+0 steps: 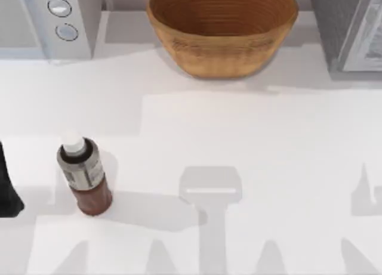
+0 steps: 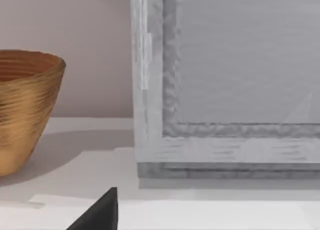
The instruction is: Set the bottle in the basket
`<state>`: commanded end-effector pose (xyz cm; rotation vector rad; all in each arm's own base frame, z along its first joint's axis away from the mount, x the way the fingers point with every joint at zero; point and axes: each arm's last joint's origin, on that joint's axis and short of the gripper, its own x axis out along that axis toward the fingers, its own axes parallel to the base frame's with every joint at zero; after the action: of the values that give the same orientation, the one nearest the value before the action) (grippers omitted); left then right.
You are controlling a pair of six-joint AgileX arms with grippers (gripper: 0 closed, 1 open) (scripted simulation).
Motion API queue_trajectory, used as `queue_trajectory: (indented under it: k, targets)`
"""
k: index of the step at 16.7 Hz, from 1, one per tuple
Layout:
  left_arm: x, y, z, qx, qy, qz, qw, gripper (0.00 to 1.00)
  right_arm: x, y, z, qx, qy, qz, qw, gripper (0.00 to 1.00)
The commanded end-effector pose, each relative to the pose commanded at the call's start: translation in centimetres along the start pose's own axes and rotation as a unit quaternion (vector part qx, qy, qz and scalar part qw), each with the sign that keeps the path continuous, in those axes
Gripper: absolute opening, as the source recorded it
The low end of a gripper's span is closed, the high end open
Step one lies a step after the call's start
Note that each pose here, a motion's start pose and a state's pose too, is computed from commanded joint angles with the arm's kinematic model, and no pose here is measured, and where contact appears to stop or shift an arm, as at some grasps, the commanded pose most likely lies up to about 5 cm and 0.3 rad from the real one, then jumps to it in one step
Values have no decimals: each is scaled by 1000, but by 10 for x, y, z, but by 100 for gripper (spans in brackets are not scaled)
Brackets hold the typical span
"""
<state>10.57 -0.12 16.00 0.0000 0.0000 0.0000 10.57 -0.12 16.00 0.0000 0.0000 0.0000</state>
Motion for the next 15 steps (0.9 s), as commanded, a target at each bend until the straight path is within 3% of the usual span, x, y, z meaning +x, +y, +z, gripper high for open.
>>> queue_trajectory:
  k: [3,6,15]
  targets:
    - [1,0,0,0,0,-4,1000,100,0,0,0,0,0,0,1000,100]
    - [6,-1,1,6,1,-32,999,100,0,0,0,0,0,0,1000,100]
    - [43,5,-23,31,37,-194,980,100,0,0,0,0,0,0,1000,100]
